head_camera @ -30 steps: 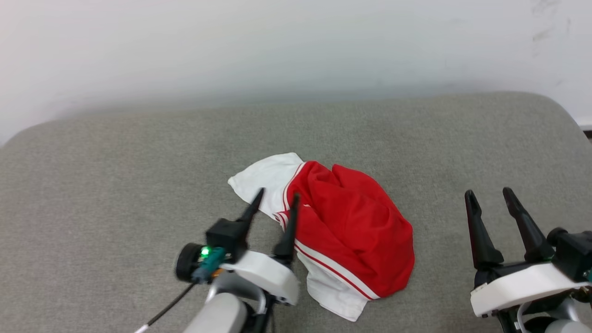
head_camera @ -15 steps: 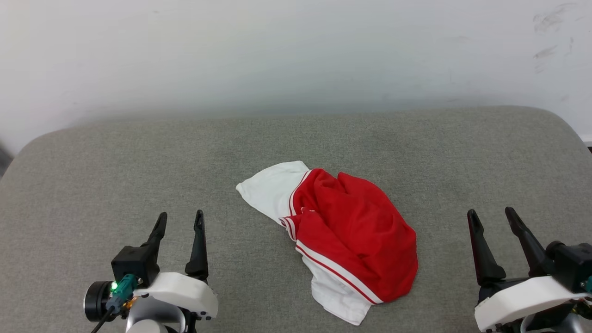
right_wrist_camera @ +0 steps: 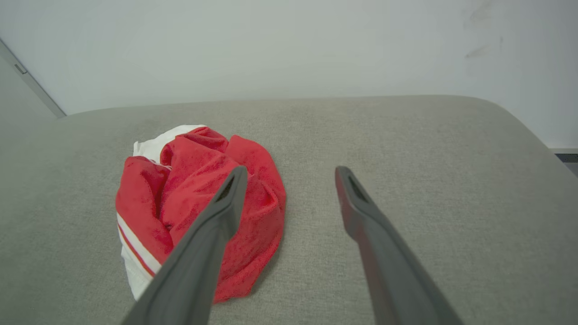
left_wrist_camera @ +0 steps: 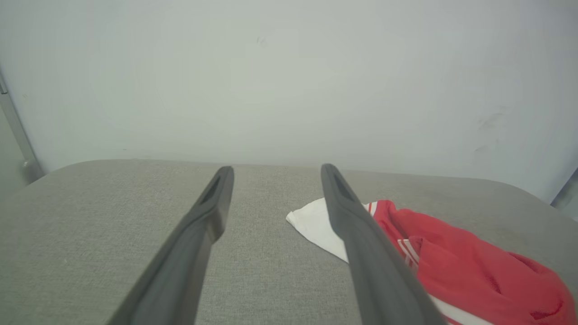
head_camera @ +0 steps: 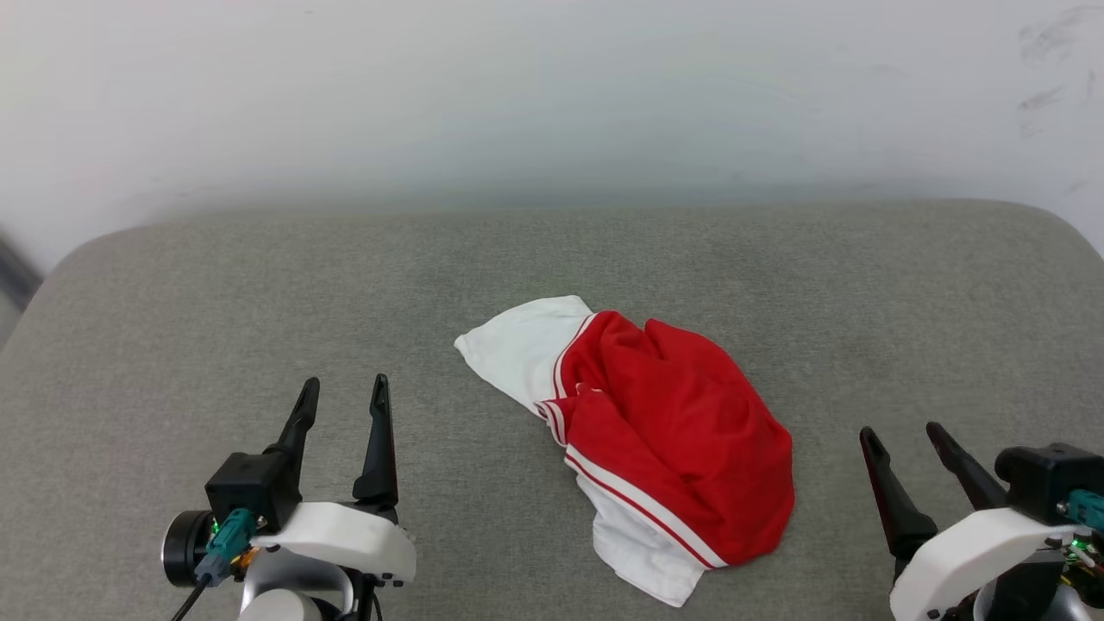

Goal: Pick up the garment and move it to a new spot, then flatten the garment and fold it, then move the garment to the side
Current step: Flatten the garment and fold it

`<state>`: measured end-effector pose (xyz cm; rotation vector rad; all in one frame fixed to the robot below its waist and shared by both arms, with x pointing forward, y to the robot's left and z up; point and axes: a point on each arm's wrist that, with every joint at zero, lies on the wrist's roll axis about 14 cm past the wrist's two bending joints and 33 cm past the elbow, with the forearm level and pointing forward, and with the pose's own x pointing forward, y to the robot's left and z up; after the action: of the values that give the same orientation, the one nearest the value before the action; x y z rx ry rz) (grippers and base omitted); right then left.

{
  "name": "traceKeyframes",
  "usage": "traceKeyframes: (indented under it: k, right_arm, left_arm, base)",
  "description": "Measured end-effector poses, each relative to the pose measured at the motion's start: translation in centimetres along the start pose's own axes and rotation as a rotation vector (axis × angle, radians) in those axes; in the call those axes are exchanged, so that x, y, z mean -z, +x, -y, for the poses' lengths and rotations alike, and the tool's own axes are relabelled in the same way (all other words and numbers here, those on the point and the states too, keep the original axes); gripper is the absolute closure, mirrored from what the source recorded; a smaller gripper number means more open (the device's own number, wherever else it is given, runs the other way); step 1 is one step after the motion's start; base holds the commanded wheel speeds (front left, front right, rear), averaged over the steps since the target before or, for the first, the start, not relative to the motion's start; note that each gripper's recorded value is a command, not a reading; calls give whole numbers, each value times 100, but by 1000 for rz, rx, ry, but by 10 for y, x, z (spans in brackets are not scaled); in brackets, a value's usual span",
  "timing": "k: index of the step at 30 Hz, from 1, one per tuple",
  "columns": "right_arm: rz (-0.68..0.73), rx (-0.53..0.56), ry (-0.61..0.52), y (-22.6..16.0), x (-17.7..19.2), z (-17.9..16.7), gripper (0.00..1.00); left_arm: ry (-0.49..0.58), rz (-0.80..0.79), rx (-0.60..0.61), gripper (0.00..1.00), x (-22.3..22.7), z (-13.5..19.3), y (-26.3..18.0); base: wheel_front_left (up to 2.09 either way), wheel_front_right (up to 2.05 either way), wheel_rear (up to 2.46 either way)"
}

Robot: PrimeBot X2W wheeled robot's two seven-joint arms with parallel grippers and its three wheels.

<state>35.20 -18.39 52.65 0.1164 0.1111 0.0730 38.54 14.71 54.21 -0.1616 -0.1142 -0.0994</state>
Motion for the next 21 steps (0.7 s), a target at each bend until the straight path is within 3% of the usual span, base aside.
traceKeyframes:
  k: [5, 11, 17, 21]
  right_arm:
    - [-243, -92, -41, 3, 31, -11, 0]
    - [-555, -286, -100, -1, 77, -53, 0]
    - [-776, -494, -150, -3, 123, -103, 0]
    - [-872, -568, -171, -5, 150, -120, 0]
  left_arm:
    - [2, 36, -24, 0, -9, -5, -3]
    - [-5, 69, -66, 0, -17, -15, -6]
    - [-2, 85, -116, 0, -19, -30, -4]
    - [2, 72, -135, 0, -14, -37, -3]
  base:
    - [0, 0, 0]
    - [0, 0, 0]
    - [0, 0, 0]
    - [0, 0, 0]
